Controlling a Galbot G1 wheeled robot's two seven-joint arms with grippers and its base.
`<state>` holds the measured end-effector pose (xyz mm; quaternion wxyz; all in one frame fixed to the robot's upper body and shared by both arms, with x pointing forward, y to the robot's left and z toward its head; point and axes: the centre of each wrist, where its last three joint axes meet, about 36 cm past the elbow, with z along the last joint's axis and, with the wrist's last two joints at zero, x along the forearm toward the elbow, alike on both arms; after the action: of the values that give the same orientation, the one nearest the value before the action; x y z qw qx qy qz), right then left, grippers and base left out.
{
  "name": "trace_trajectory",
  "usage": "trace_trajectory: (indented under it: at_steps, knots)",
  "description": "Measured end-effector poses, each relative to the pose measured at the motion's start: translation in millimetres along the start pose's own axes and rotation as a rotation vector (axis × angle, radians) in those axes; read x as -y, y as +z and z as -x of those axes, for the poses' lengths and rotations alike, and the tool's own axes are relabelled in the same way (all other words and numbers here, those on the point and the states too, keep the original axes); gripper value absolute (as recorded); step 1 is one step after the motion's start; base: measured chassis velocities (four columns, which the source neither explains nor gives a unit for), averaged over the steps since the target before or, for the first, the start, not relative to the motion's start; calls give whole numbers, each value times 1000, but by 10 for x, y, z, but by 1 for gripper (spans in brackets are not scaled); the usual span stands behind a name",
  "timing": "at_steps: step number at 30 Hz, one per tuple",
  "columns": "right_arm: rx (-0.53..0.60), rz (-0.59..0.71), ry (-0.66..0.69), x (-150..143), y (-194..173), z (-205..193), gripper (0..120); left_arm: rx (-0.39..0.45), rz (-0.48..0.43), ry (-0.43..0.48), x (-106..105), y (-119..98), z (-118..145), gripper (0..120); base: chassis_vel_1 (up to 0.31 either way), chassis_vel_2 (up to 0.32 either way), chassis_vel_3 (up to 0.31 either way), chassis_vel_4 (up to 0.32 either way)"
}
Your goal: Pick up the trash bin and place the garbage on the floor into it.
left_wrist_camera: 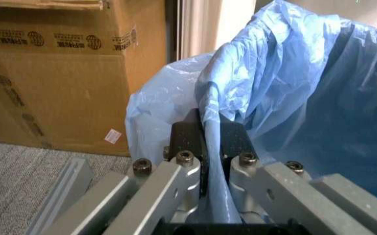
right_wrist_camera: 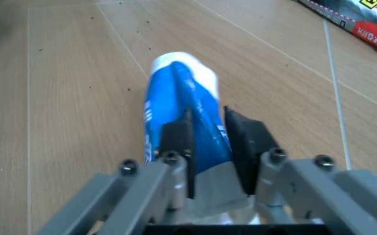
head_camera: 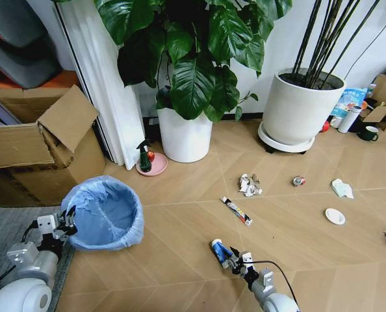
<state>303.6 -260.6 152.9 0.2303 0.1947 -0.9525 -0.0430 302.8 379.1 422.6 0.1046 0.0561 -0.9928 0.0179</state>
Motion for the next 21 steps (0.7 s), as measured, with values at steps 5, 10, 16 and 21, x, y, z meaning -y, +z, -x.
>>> trace_trajectory:
  at_steps: [5,10,16,21]
  knots:
    - [0,-3,5,11,0,-33,0,0,-1,1,3,-1,10,0,0,0,0,0]
    - [-4,1,23,39,-13,-97,0,-1,-3,3,16,8,19,0,0,0,0,0]
    - [12,4,41,91,-25,-189,0,-6,-5,11,34,22,34,0,0,0,0,0]
    - [131,-14,111,248,-382,-415,0,-29,-5,60,91,26,167,0,0,0,0,0]
